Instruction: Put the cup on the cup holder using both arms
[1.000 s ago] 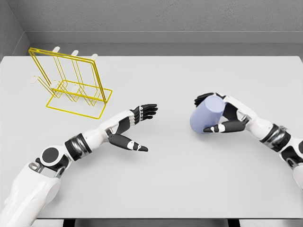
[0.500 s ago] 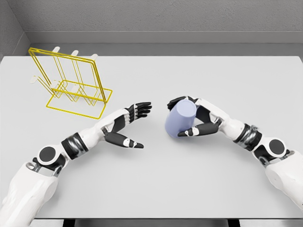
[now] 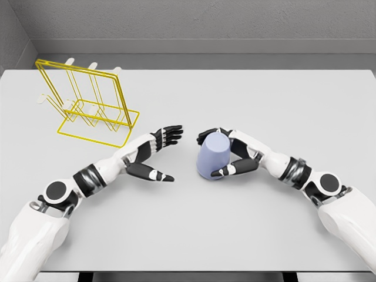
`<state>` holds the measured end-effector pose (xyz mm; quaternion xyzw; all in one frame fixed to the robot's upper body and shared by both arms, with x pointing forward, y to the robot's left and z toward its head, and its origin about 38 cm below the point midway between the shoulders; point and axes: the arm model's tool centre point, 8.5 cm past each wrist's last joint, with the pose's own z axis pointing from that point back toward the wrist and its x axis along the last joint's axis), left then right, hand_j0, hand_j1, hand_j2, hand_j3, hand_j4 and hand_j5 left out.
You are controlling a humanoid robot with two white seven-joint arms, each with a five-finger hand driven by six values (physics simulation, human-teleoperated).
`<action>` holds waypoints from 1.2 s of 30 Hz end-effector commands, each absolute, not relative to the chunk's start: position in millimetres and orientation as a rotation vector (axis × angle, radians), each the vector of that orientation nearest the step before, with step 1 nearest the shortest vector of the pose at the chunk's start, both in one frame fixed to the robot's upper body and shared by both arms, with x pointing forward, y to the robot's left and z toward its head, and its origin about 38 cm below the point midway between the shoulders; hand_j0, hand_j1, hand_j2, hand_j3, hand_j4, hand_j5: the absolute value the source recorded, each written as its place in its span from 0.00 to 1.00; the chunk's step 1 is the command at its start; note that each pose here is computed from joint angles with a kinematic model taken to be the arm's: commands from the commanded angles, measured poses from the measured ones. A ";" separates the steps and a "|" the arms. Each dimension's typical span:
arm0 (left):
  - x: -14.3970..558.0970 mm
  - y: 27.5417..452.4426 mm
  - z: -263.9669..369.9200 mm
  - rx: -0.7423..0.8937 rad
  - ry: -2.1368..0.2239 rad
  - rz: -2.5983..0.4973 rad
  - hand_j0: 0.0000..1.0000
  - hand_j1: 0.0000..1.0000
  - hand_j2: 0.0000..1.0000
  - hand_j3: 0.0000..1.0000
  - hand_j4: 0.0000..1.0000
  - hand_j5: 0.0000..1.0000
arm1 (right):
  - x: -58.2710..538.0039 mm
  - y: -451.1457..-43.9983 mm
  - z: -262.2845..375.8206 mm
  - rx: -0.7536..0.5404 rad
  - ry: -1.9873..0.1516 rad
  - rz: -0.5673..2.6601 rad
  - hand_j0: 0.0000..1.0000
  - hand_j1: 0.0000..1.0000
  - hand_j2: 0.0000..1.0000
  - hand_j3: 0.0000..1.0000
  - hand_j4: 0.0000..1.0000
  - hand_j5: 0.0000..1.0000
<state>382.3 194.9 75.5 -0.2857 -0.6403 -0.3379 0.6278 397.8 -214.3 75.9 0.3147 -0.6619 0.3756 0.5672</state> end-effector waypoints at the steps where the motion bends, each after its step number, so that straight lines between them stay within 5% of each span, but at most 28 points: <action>1: 382.8 198.4 74.4 -0.633 -1.464 -0.790 1.00 1.00 1.00 1.00 1.00 1.00 | 397.7 -214.2 74.1 0.739 -1.544 0.881 0.76 0.76 0.76 0.76 0.76 0.76; 15: 387.0 207.1 78.9 -0.556 -1.480 -0.833 1.00 1.00 1.00 1.00 1.00 1.00 | 393.4 -197.6 65.4 0.765 -1.519 0.907 0.78 0.78 0.78 0.78 0.78 0.78; 20: 390.3 211.8 82.3 -0.493 -1.493 -0.862 1.00 1.00 1.00 1.00 1.00 1.00 | 392.5 -196.8 63.8 0.748 -1.511 0.942 0.98 0.98 0.98 0.98 0.98 0.98; 23: 389.7 211.8 82.2 -0.490 -1.502 -0.870 1.00 1.00 1.00 1.00 1.00 1.00 | 392.3 -197.8 63.9 0.732 -1.511 0.968 1.00 1.00 1.00 1.00 1.00 1.00; 36: 388.3 208.1 80.8 -0.500 -1.504 -0.867 1.00 1.00 1.00 1.00 1.00 1.00 | 406.1 -259.3 85.6 0.567 -1.495 1.054 1.00 1.00 1.00 1.00 1.00 1.00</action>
